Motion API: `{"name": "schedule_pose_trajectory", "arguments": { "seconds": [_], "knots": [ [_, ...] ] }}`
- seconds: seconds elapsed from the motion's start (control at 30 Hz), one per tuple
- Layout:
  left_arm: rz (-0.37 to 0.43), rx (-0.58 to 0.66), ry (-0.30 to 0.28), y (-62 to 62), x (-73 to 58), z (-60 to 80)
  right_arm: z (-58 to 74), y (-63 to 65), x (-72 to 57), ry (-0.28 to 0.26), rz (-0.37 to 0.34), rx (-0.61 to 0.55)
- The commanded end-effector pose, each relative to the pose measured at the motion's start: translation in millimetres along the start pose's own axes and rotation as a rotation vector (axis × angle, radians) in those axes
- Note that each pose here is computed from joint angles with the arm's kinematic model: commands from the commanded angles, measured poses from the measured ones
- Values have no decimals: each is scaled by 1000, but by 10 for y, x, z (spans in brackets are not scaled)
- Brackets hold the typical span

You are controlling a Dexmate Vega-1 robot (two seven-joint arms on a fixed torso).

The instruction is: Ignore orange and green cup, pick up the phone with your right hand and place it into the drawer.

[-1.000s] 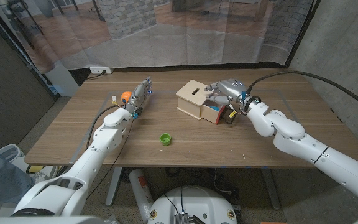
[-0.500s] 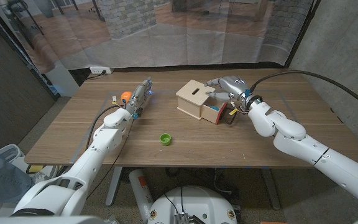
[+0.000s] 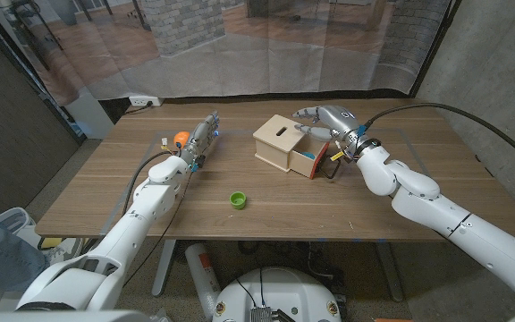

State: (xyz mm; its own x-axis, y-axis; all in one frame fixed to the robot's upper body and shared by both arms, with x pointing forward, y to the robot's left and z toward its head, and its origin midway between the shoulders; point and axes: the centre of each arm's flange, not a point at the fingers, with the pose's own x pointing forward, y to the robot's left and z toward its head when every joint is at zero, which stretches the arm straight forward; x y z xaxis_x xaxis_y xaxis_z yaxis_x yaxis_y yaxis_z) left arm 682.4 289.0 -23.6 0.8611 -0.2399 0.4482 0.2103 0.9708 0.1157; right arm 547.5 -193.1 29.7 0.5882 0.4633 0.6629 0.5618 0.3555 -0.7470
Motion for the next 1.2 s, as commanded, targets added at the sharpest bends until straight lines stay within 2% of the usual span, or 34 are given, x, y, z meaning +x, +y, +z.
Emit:
{"name": "schedule_pose_trajectory", "arguments": {
  "seconds": [0.03, 0.47, 0.83, 1.2],
  "knots": [
    [-4, 1, 0, -8, -24, -3, -60, -33, 54, 5, -49, 158],
    [5, 9, -12, 6, -64, 46, -98, -24, 100, 3, -100, 308],
    [2, 15, -19, -13, -60, 92, -135, 16, 102, 10, -116, 356],
    [1, 13, -18, -22, -73, 91, -147, 62, 90, 20, -89, 367]
  ]
}}
